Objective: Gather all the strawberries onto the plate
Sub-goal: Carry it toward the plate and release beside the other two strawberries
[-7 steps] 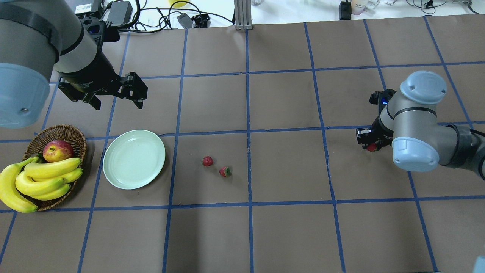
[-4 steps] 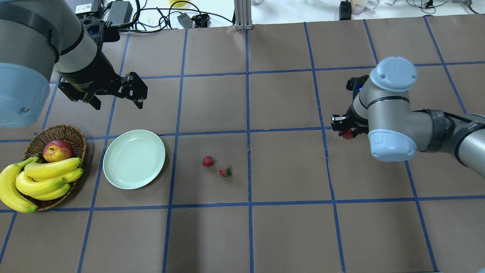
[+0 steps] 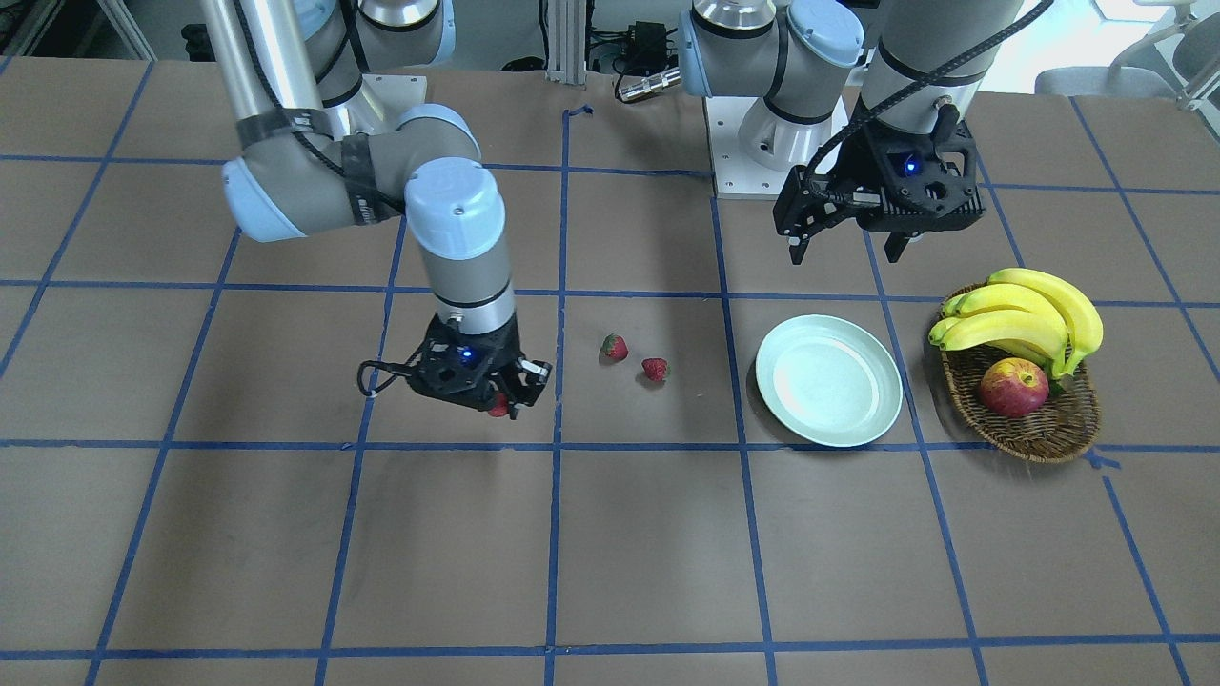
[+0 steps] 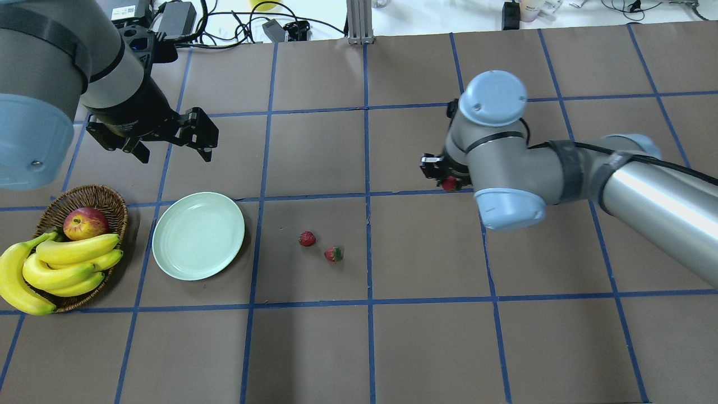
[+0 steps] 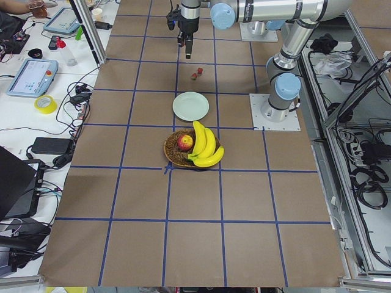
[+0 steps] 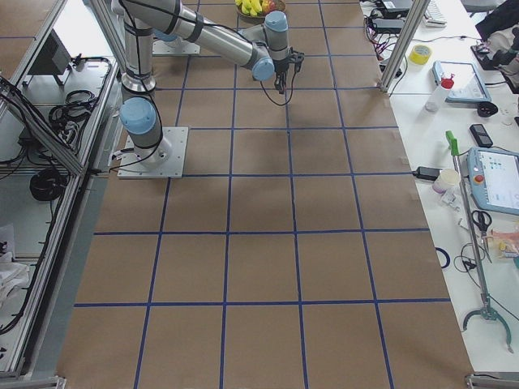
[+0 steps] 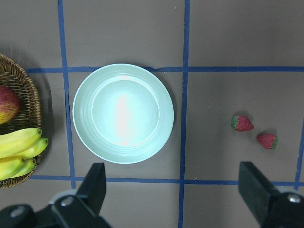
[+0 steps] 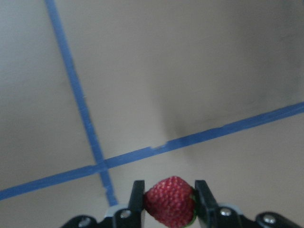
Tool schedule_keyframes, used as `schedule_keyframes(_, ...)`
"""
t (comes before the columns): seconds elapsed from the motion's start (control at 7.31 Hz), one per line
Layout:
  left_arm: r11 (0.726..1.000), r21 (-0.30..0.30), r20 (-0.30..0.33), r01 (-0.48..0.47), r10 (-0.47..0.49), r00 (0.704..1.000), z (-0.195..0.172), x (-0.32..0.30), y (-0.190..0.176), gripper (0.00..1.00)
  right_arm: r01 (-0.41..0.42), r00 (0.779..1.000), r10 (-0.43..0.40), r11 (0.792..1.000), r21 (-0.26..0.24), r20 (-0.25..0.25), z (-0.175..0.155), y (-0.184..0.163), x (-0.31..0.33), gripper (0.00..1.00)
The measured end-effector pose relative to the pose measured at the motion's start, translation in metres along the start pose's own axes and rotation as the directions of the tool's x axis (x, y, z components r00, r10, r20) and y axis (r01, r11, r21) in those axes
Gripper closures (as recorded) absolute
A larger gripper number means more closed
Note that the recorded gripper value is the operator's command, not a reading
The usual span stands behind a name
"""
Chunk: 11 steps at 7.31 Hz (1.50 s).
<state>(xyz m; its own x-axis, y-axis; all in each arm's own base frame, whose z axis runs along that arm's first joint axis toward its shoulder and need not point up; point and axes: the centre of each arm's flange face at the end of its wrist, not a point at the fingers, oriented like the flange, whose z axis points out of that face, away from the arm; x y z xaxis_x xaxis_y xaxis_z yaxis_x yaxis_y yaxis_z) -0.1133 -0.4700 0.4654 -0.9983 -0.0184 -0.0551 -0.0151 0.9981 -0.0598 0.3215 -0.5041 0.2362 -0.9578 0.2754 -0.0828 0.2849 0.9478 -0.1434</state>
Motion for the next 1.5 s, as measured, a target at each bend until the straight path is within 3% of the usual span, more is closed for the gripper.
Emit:
schedule_keyframes(0.27, 1.0, 0.001, 0.0, 0.0, 0.0, 1.0, 0.0, 0.0, 0.0, 0.0, -0.005, 0.998, 0.007, 1.0, -0.029, 0.064, 0.015, 0.026, -0.063, 0.7)
schedule_keyframes(0.41, 1.0, 0.001, 0.0, 0.0, 0.0, 1.0, -0.001, 0.0, 0.0, 0.0, 0.001, 0.997, 0.003, 0.999, -0.049, 0.078, 0.023, 0.039, -0.077, 0.56)
schedule_keyframes(0.55, 1.0, 0.001, 0.0, 0.0, 0.0, 1.0, -0.001, 0.0, 0.0, 0.0, 0.0, 0.997, 0.005, 0.998, -0.065, 0.072, 0.031, 0.05, -0.085, 0.26)
schedule_keyframes(0.82, 1.0, 0.001, 0.001, 0.001, -0.001, 1.0, -0.001, -0.001, 0.0, 0.0, -0.007, 0.999, 0.011, 0.996, -0.089, 0.05, 0.042, 0.067, -0.086, 0.07)
schedule_keyframes(1.23, 1.0, 0.001, 0.001, 0.001, -0.001, 1.0, -0.001, -0.001, 0.0, 0.0, 0.006, 0.999, 0.0, 0.995, -0.102, 0.052, 0.042, 0.076, -0.087, 0.02)
schedule_keyframes(1.5, 1.0, 0.001, 0.0, 0.001, -0.001, 1.0, -0.001, -0.001, 0.0, 0.0, 0.046, 0.998, -0.042, 0.995, -0.086, 0.05, 0.014, 0.063, -0.073, 0.01)
